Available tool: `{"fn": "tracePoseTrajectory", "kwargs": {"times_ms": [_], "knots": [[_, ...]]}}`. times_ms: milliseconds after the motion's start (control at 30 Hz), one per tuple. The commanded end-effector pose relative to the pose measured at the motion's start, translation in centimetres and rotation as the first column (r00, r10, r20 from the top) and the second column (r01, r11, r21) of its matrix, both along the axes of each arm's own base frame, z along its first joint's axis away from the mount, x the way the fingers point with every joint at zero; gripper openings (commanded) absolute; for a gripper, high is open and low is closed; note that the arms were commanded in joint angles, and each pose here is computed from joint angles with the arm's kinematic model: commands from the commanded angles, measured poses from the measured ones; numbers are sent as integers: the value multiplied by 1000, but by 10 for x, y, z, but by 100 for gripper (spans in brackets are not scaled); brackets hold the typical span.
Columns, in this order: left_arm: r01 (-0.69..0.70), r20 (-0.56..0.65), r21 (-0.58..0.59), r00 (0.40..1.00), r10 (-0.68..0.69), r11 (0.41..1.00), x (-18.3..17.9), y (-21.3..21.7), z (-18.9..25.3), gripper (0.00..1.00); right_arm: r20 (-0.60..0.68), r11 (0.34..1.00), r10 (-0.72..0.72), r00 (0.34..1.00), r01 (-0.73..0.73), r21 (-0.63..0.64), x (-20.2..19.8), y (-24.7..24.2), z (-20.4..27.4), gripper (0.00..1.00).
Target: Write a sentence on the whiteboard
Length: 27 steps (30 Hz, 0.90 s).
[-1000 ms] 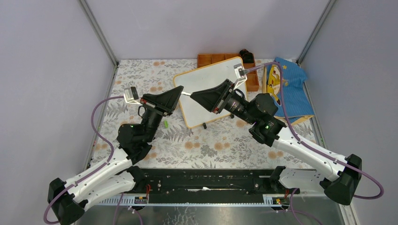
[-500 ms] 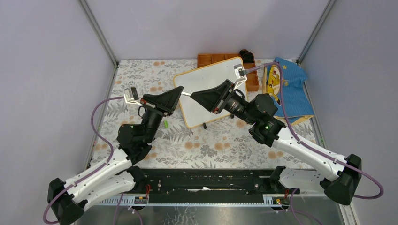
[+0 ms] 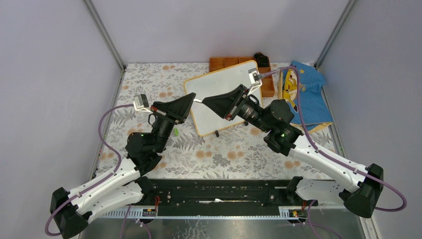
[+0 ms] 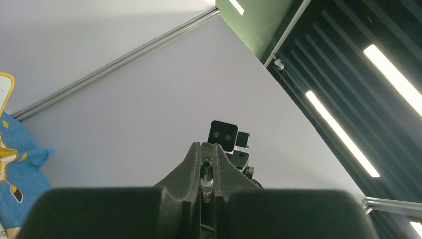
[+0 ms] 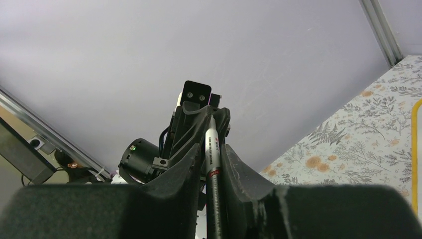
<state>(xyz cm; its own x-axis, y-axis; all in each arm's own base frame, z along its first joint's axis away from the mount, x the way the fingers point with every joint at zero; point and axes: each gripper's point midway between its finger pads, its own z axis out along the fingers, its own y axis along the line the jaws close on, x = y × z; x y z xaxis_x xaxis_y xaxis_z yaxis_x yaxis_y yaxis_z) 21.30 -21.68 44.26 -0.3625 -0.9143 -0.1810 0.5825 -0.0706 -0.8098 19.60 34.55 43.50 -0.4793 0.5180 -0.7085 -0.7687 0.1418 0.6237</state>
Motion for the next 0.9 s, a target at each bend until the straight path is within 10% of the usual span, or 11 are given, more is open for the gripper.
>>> {"fn": "tracePoseTrajectory", "kwargs": {"times_ms": [0,333,867], "knots": [[-24,-34,-9,999,23,1000,4,1,-8,0,67,998,-13,998,9,64,-6,-11,30,26],[-42,-50,-29,998,41,999,7,2,-9,0,67,998,-16,998,12,61,-8,-14,30,26],[-30,-54,-19,998,29,999,8,-5,-12,0,83,998,-5,997,0,62,-12,-14,28,0]]}}
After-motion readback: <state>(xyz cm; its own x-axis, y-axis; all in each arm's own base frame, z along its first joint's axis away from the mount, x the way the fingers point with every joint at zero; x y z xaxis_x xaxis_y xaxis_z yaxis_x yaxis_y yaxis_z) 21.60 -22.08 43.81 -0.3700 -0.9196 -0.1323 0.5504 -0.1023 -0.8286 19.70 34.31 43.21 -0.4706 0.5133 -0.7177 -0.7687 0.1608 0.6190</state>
